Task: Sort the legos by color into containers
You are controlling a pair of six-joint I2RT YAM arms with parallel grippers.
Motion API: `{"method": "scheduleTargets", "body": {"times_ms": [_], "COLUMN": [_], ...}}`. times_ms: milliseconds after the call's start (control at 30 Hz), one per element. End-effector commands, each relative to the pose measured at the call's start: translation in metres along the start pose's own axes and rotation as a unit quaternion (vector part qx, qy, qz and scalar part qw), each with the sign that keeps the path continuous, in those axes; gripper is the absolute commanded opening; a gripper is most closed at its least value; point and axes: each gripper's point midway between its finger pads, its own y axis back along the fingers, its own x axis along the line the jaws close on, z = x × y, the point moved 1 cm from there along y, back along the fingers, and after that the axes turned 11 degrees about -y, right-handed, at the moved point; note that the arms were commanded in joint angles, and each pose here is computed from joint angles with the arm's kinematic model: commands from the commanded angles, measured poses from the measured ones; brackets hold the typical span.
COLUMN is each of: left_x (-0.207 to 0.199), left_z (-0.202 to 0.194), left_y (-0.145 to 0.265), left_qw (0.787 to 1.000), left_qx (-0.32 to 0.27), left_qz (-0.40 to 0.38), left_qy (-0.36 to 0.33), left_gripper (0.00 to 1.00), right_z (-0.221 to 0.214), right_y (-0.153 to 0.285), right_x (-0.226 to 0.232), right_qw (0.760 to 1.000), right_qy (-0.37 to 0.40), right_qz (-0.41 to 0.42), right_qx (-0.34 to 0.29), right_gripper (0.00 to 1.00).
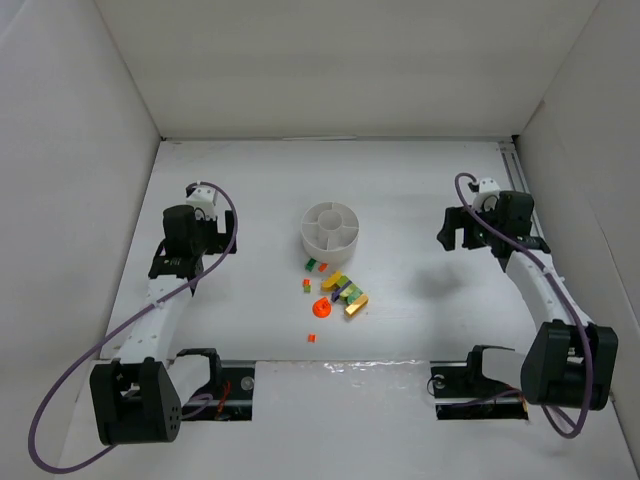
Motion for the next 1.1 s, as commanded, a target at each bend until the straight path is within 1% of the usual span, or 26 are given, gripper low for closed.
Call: {"method": "scheduleTargets", "body": {"times_ms": [0,100,167,200,233,267,367,500,567,600,667,700,733,767,800,833,867,900,933,967,1000,1033,1067], "left_x": [0.002,0.007,0.008,0.008,0.009,0.01,0.015,0.016,0.014,0.015,0.018,0.018,0.018,0.019,0.017,0.018,0.018,0.017,0.017,0.017,0.017,0.017,0.016], "left_z": [0.011,0.016,0.018,0.016,0.021,0.019,0.028,0.031,0.026,0.026,0.03,0.03,0.03,0.032,0.026,0.026,0.026,0.024,0.024,0.024,0.024,0.024,0.022], "left_y": [0.003,0.005,0.004,0.005,0.006,0.004,0.006,0.007,0.008,0.008,0.012,0.012,0.012,0.015,0.014,0.014,0.014,0.014,0.014,0.014,0.014,0.014,0.012], "left_qw": [1.0,0.999,0.999,1.0,0.999,0.999,0.999,0.999,0.999,0.999,0.998,0.998,0.998,0.998,0.998,0.998,0.998,0.998,0.998,0.998,0.998,0.998,0.998], "left_qx": [-0.022,-0.029,-0.029,-0.024,-0.029,-0.024,-0.033,-0.034,-0.024,-0.023,-0.032,-0.032,-0.032,-0.037,-0.028,-0.028,-0.028,-0.024,-0.024,-0.024,-0.024,-0.024,-0.019], "left_qz": [0.003,0.014,0.014,0.013,0.014,0.018,0.025,0.026,0.023,0.023,0.031,0.031,0.031,0.033,0.03,0.03,0.03,0.029,0.029,0.029,0.029,0.029,0.028], "left_qy": [-0.005,-0.01,-0.014,-0.014,-0.014,-0.014,-0.019,-0.024,-0.024,-0.028,-0.033,-0.033,-0.039,-0.04,-0.039,-0.044,-0.044,-0.044,-0.044,-0.044,-0.044,-0.044,-0.043], "left_gripper": [1.0,1.0,1.0,1.0,1.0,1.0,1.0,1.0,1.0,1.0,1.0,1.0,1.0,1.0,1.0,1.0,1.0,1.0,1.0,1.0,1.0,1.0,1.0], "right_z": [0.004,-0.002,-0.006,-0.015,-0.021,-0.024,-0.034,-0.046,-0.056,-0.066,-0.079,-0.091,-0.088,-0.092,-0.092,-0.093,-0.095,-0.1,-0.108,-0.108,-0.119,-0.121,-0.129], "right_y": [0.015,0.024,0.03,0.03,0.033,0.035,0.043,0.041,0.042,0.047,0.053,0.056,0.06,0.059,0.063,0.067,0.066,0.069,0.074,0.077,0.074,0.074,0.078], "right_x": [0.026,0.045,0.067,0.075,0.093,0.104,0.136,0.155,0.165,0.179,0.188,0.197,0.204,0.209,0.214,0.226,0.232,0.235,0.246,0.255,0.257,0.264,0.275], "right_qw": [0.996,0.991,0.985,0.983,0.977,0.973,0.959,0.948,0.936,0.923,0.903,0.888,0.88,0.869,0.861,0.847,0.833,0.821,0.802,0.788,0.769,0.755,0.735], "right_qy": [0.042,0.077,0.104,0.112,0.132,0.143,0.182,0.199,0.222,0.243,0.282,0.302,0.318,0.334,0.346,0.364,0.386,0.401,0.421,0.438,0.464,0.483,0.509], "right_qz": [0.077,0.11,0.136,0.148,0.166,0.181,0.217,0.243,0.263,0.286,0.31,0.33,0.339,0.351,0.358,0.374,0.383,0.391,0.408,0.419,0.424,0.428,0.434], "right_qx": [-0.009,-0.006,-0.003,0.013,0.021,0.026,0.031,0.057,0.069,0.08,0.092,0.105,0.098,0.105,0.103,0.103,0.1,0.109,0.113,0.106,0.116,0.113,0.111], "right_gripper": [1.0,1.0,1.0,1.0,1.0,1.0,1.0,1.0,1.0,0.98,0.94,0.92,0.89,0.83,0.8,0.77,0.7,0.66,0.63,0.6,0.54,0.51,0.48]}}
